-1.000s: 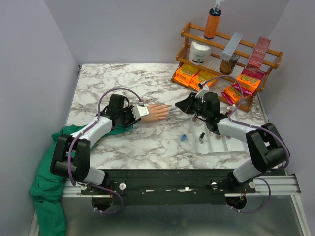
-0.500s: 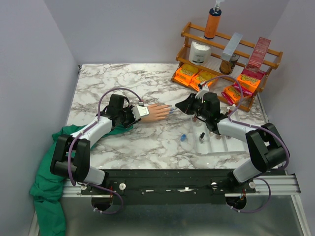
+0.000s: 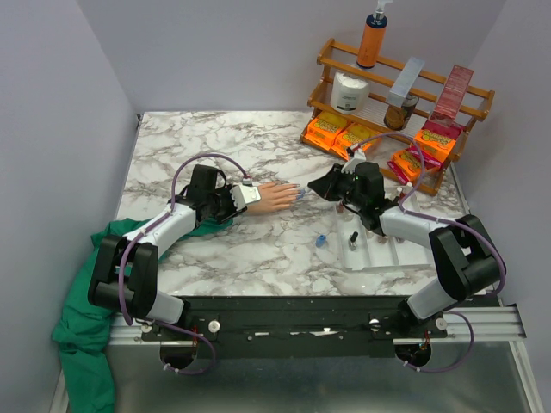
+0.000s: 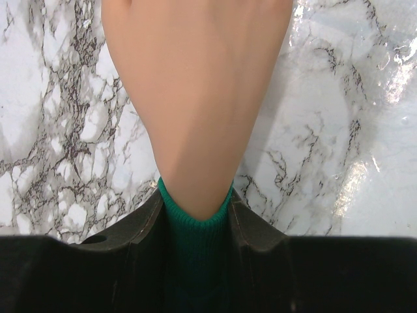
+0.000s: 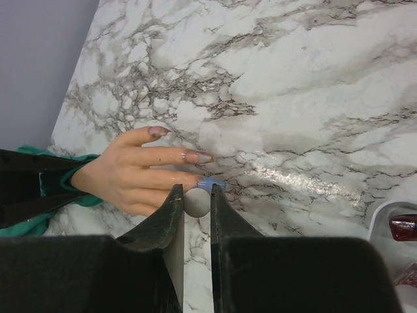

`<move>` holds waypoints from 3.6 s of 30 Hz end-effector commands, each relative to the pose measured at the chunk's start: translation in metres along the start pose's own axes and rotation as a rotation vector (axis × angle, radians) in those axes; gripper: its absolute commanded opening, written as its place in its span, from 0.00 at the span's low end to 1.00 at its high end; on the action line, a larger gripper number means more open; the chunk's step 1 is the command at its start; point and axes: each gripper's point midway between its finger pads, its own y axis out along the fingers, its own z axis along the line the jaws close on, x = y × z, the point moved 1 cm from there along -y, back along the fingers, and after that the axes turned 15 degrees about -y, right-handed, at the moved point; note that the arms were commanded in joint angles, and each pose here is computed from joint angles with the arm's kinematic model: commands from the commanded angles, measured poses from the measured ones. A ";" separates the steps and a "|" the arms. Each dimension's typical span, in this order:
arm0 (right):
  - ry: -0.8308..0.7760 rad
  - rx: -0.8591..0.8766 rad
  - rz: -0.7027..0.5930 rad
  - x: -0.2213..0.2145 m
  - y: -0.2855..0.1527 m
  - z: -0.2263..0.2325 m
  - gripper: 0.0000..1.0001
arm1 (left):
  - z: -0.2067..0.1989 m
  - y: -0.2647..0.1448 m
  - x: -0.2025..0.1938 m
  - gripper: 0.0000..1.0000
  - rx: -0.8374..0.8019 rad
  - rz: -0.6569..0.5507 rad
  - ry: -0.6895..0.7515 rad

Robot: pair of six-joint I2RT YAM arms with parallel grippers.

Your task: Paint the nails

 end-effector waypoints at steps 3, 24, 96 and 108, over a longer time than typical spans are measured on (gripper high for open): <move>0.027 -0.054 0.017 0.000 0.004 -0.006 0.01 | 0.000 -0.002 0.024 0.00 -0.027 -0.078 -0.008; 0.045 -0.132 0.057 -0.008 -0.004 -0.023 0.01 | -0.001 -0.003 0.024 0.00 -0.028 -0.077 -0.006; -0.041 -0.040 0.031 0.010 0.006 0.007 0.01 | -0.002 -0.002 0.024 0.00 -0.039 -0.075 -0.002; -0.042 -0.069 0.054 0.003 0.003 0.000 0.01 | -0.001 -0.003 0.023 0.00 -0.035 -0.073 -0.005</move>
